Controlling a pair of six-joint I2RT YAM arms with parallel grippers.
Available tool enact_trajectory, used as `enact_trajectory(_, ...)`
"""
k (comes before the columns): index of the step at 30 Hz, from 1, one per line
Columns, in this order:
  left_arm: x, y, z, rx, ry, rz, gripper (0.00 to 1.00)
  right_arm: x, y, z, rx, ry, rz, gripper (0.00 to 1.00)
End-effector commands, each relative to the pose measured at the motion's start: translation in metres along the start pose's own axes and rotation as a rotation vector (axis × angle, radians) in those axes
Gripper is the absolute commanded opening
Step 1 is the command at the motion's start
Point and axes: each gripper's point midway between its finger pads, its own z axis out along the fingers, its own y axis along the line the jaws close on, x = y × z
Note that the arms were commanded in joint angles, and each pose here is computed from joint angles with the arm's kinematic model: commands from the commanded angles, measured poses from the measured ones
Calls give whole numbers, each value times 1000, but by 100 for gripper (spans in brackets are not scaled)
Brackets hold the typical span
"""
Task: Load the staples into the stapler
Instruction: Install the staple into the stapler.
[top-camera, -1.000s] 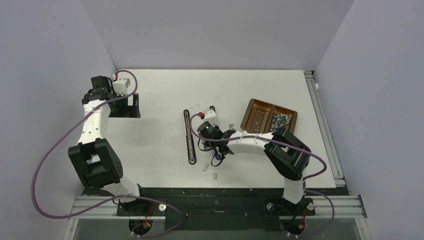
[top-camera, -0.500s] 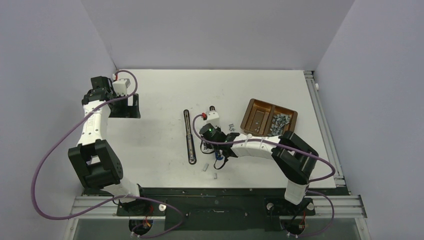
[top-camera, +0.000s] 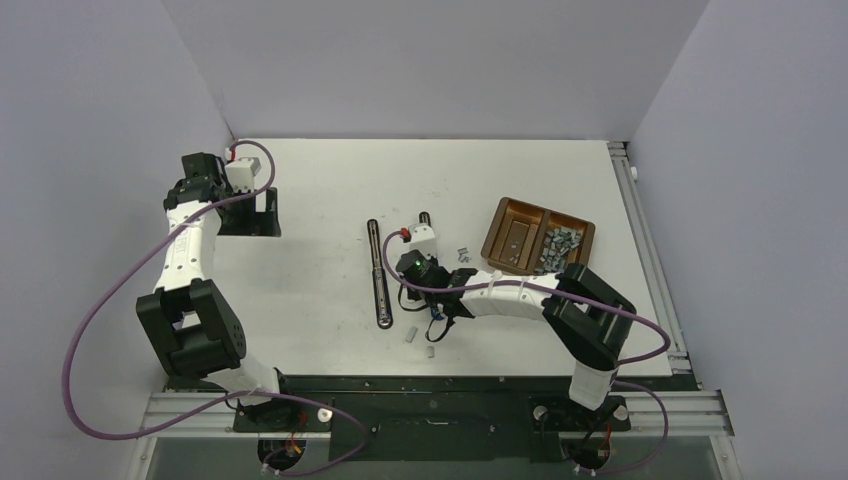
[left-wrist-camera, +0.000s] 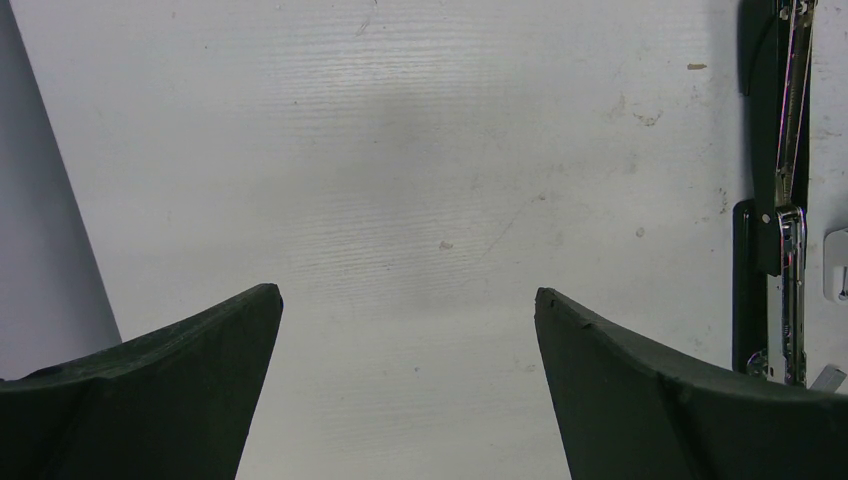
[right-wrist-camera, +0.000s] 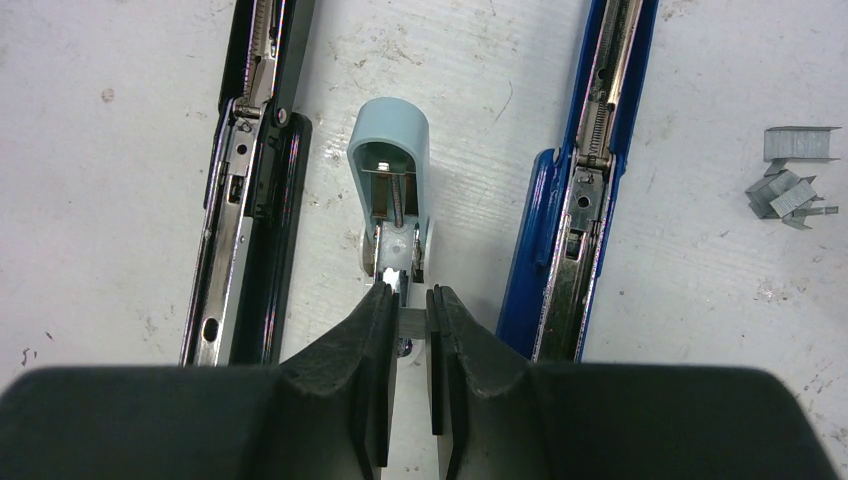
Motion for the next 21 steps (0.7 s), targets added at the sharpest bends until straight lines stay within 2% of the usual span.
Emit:
enact_trajectory(1, -9, 3, -10, -18, -53, 12, 96, -20, 13, -10, -41, -64, 41, 9)
enact_trajectory(21, -10, 4, -11, -24, -55, 13, 96, -16, 21, -11, -60, -58, 25, 9)
